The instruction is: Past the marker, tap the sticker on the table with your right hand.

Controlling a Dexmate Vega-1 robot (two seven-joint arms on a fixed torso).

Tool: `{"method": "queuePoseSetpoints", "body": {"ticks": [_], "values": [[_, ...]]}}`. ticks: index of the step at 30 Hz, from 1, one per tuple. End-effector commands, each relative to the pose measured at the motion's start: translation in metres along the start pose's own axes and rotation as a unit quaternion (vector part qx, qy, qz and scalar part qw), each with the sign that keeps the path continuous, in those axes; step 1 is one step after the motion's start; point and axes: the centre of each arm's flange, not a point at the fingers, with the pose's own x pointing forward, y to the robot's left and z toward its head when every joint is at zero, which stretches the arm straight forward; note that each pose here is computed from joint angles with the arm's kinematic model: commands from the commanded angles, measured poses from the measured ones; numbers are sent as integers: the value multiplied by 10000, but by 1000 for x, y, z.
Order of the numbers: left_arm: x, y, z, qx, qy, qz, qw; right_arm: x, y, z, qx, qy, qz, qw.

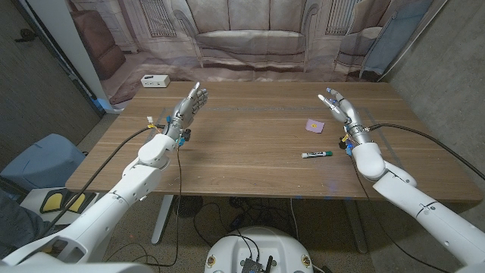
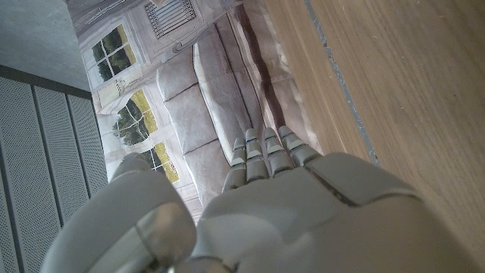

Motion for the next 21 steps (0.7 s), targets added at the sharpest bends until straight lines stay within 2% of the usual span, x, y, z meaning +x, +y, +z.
{"method": "queuePoseSetpoints", "body": {"ticks": [1, 21], "values": [[-2, -2, 1, -14, -25, 8, 10000, 2, -2, 6, -708, -28, 74, 9975], [-5, -5, 1, -16, -18, 0, 10000, 2, -1, 4, -1171, 225, 408, 9920]]}}
